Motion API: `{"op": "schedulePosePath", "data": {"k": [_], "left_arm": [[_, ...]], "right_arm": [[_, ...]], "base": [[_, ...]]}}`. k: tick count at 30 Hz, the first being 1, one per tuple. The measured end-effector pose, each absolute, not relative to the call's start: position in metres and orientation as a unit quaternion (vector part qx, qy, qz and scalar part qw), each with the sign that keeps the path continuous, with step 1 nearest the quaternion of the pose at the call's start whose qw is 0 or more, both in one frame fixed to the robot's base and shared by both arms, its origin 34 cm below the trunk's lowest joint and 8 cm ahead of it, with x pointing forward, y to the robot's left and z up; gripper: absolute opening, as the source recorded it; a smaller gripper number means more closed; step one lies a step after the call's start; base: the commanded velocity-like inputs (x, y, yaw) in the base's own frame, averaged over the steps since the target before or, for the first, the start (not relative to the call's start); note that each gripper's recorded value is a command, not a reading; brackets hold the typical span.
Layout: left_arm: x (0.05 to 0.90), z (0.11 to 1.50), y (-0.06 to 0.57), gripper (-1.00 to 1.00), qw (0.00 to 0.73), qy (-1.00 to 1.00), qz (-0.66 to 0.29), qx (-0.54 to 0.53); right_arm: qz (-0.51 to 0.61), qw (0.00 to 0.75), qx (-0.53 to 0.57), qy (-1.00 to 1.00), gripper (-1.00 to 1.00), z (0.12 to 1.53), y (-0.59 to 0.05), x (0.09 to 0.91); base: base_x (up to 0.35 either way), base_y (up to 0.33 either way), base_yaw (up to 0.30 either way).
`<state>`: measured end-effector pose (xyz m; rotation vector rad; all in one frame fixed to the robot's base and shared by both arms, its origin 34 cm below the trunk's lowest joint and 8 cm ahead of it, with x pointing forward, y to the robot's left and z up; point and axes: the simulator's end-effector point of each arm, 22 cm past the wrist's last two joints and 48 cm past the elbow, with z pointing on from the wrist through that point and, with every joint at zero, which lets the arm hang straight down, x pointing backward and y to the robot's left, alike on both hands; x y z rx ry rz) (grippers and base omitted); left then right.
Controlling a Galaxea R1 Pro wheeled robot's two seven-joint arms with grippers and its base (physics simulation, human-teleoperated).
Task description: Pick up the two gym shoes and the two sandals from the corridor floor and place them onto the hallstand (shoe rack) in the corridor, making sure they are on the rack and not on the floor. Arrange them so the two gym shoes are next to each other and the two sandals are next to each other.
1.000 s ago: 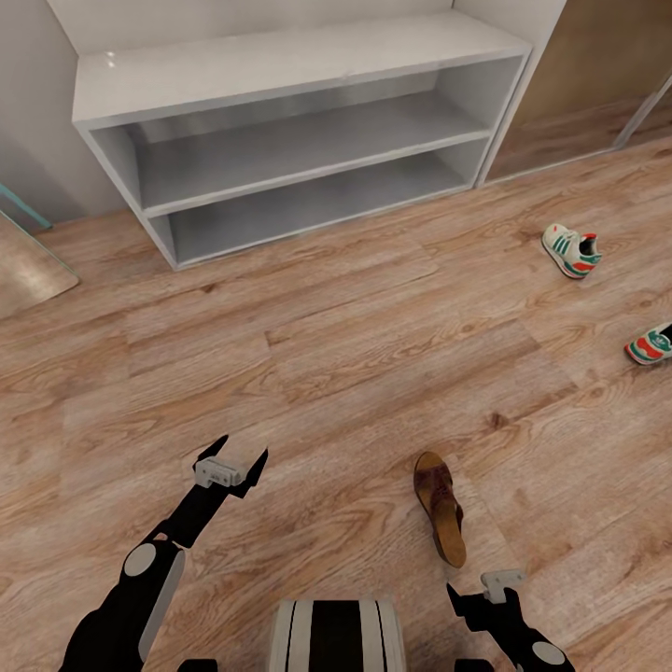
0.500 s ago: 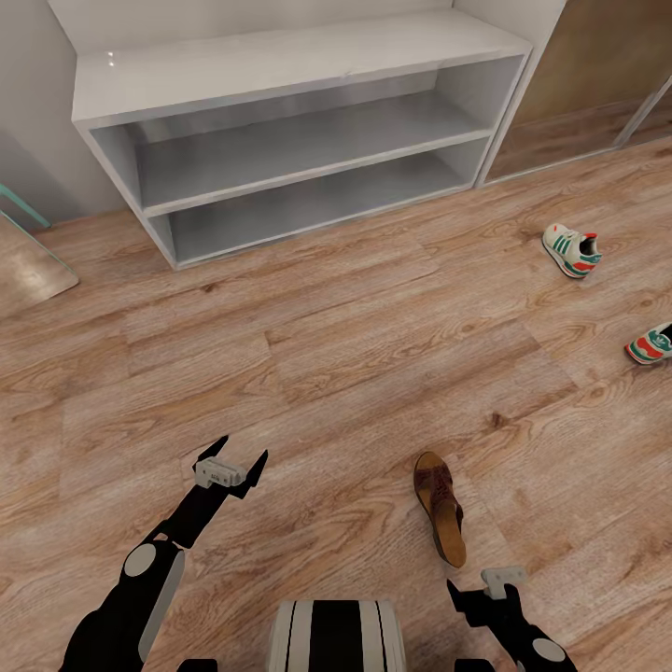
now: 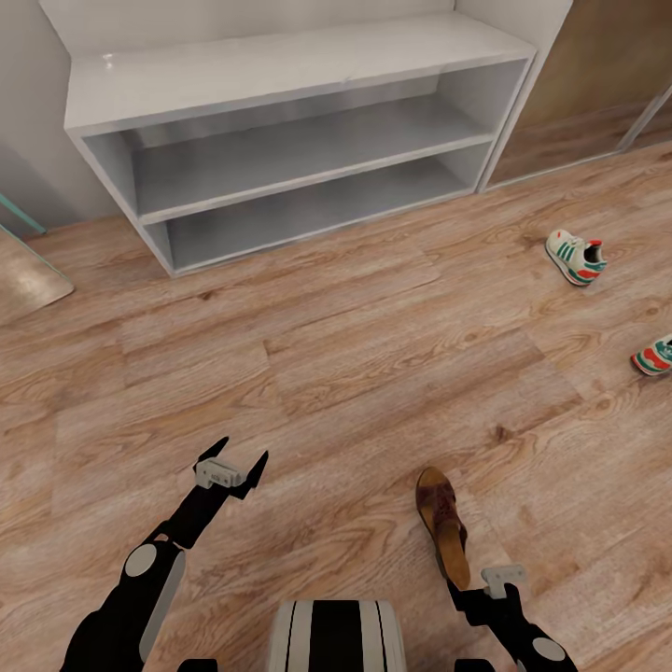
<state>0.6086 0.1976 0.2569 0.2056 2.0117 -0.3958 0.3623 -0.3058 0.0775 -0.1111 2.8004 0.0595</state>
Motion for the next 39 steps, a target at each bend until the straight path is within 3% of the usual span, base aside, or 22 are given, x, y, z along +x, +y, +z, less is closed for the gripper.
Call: {"op": "schedulePosePath", "data": {"k": [26, 39], "left_arm": [[0.6078, 0.2564, 0.1973, 1.0, 0.514, 0.837, -0.165, 0.086], [0.6081, 0.2566, 0.1978, 1.0, 0.514, 0.837, -0.165, 0.086]], "right_arm": [[0.02, 0.169, -0.039, 0.985, 1.0, 0.0775, -0.3063, 0.3625], [0.02, 0.168, -0.039, 0.985, 1.0, 0.0775, -0.3061, 0.3624]], "base": [[0.014, 0.001, 0.0], [0.108, 0.089, 0.0]]}}
